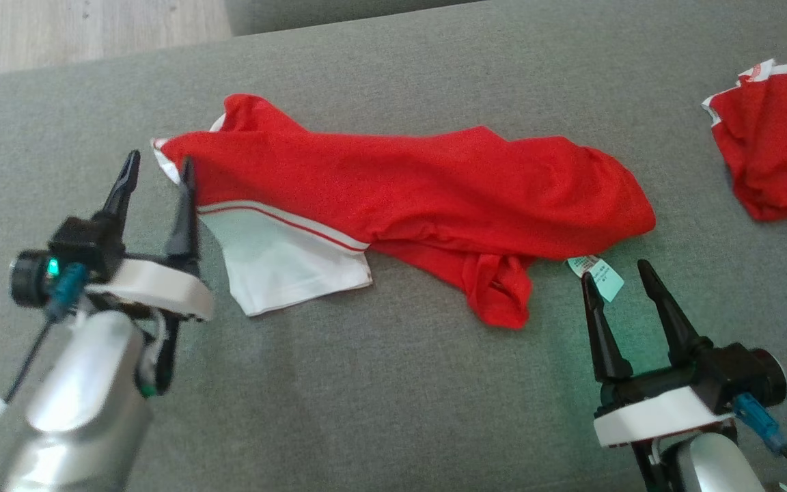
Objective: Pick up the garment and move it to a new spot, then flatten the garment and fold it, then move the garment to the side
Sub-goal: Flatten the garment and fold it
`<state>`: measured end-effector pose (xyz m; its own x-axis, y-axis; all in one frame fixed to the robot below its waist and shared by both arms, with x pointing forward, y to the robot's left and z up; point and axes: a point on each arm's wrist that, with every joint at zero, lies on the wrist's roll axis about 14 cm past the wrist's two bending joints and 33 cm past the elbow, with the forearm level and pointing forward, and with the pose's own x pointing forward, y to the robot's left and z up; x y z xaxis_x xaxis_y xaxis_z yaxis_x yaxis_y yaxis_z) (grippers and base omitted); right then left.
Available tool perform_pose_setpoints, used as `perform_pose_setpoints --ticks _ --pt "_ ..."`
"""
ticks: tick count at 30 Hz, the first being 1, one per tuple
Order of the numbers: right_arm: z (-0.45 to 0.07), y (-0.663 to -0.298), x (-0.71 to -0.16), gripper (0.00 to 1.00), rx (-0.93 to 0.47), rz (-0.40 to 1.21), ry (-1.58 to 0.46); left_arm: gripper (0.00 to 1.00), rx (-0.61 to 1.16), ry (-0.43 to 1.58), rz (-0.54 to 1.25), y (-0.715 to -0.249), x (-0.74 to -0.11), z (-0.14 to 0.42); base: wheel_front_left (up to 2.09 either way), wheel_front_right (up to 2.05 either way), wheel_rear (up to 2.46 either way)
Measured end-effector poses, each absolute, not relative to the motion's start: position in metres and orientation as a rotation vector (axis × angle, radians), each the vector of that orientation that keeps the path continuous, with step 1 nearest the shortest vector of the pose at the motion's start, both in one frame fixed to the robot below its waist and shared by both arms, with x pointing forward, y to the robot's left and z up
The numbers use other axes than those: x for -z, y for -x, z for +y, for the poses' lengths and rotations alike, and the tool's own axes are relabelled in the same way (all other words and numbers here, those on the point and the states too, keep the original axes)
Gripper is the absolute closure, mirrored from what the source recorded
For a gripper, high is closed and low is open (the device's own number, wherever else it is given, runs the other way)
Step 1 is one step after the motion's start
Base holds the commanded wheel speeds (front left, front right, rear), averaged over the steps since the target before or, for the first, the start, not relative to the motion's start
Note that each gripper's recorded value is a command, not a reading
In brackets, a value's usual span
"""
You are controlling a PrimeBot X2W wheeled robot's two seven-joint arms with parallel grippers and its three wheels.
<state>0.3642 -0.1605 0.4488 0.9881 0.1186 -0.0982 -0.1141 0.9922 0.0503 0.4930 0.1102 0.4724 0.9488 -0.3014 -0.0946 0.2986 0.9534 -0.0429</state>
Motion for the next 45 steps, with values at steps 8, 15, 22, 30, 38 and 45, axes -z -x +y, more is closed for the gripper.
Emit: perform_pose_setpoints --ticks 8,15,22,30,38,45 --pt "-0.156 -0.366 -0.451 0.00 -0.133 0.092 -0.047 0.00 0.276 0.094 0.173 -0.447 -0.440 0.093 0.00 0.00 0.00" --pt "-0.146 -0.368 -0.453 0.00 -0.163 0.087 -0.051 0.00 0.265 0.131 0.345 -0.390 -0.388 0.083 0.00 0.00 0.00" --pt "-0.143 -0.368 -0.450 0.00 -0.172 0.094 -0.052 0.00 0.236 0.088 0.401 -0.395 -0.370 0.089 0.00 0.00 0.00" --pt "-0.145 -0.367 -0.449 0.00 -0.166 0.099 -0.051 0.10 0.286 0.077 0.421 -0.398 -0.364 0.078 0.00 0.00 0.00" --pt "-0.143 -0.366 -0.449 0.00 -0.174 0.100 -0.048 1.00 0.369 0.087 0.288 -0.413 -0.403 0.061 0.00 0.00 0.00" --pt "-0.139 -0.360 -0.451 0.00 -0.188 0.096 -0.050 1.00 0.295 0.179 -0.046 -0.444 -0.508 0.088 0.00 0.00 0.00"
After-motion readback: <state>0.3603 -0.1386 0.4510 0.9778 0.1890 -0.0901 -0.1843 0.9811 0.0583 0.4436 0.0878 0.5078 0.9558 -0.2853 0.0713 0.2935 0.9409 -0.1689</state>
